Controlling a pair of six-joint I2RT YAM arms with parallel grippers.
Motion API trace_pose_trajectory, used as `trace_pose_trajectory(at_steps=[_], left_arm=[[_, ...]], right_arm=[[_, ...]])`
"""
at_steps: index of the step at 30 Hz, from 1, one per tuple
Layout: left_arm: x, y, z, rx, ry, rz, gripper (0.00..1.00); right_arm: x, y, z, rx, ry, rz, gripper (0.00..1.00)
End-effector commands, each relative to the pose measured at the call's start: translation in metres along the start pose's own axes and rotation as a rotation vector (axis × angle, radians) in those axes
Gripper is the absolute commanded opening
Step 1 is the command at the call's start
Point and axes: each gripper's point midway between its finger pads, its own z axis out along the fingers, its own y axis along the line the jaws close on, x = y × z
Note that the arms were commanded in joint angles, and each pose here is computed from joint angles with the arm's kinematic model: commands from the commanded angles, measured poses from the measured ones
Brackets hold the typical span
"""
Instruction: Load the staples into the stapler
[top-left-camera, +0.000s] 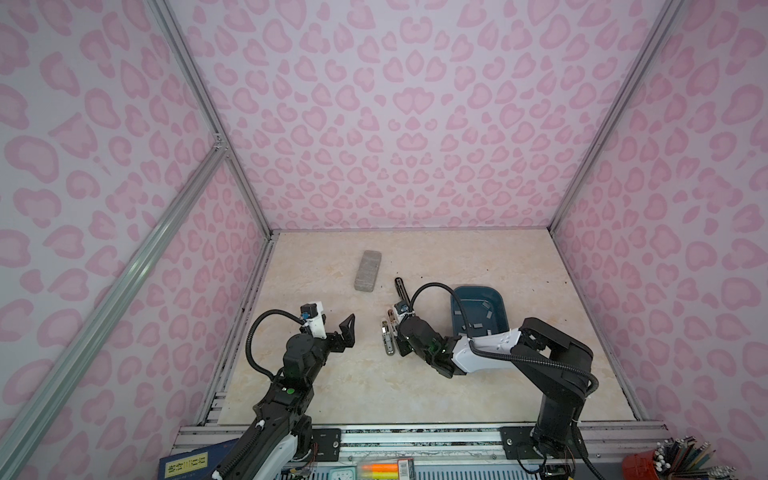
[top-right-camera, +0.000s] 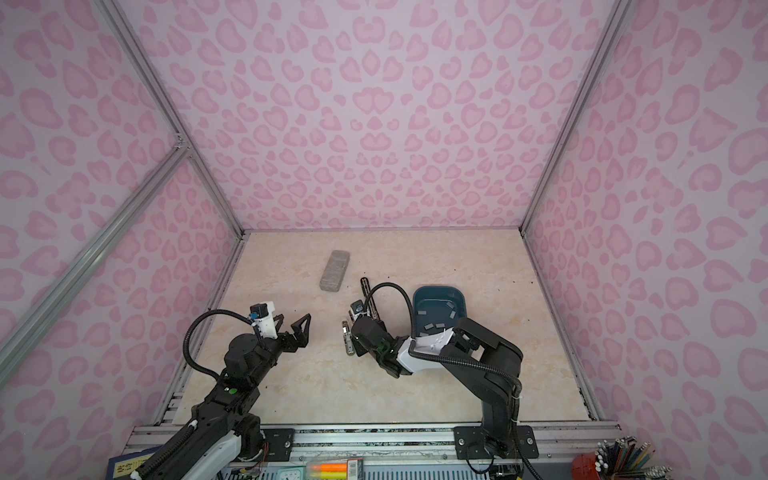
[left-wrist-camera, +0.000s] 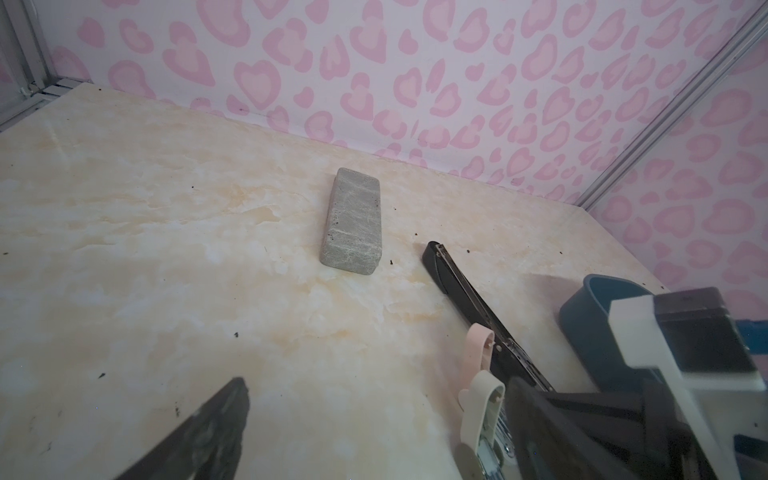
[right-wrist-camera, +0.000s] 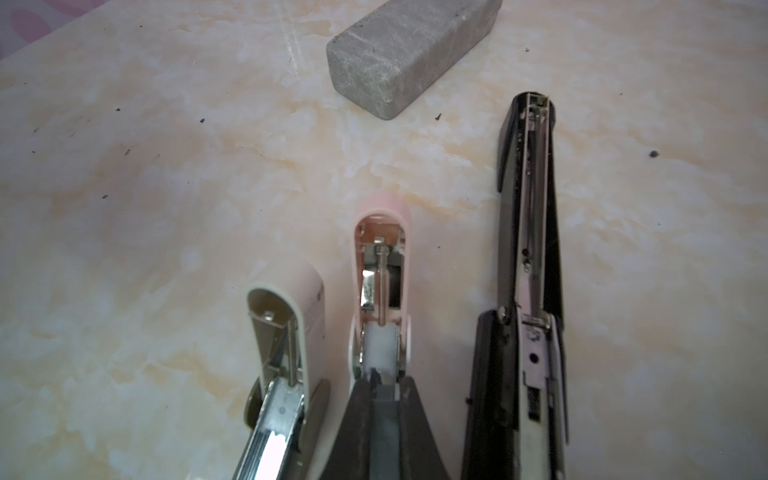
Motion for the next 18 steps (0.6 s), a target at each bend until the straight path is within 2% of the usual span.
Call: trace_pose_trajectory(at_steps=[1, 18], left_arm=[[-0.0094, -0.0023, -0.0007, 0.01, -0.042, -0.002, 0.97], [-0.0097, -0.0028, -0.0012, 0.014, -0.044, -0.002, 0.97]], right_arm=[[-0.0044, 0.0022, 0.0019, -0.011, -0.019, 0.019, 0.1], [-0.0056, 0.0045, 0.004, -0.014, -0.015, 0.026, 0.1]])
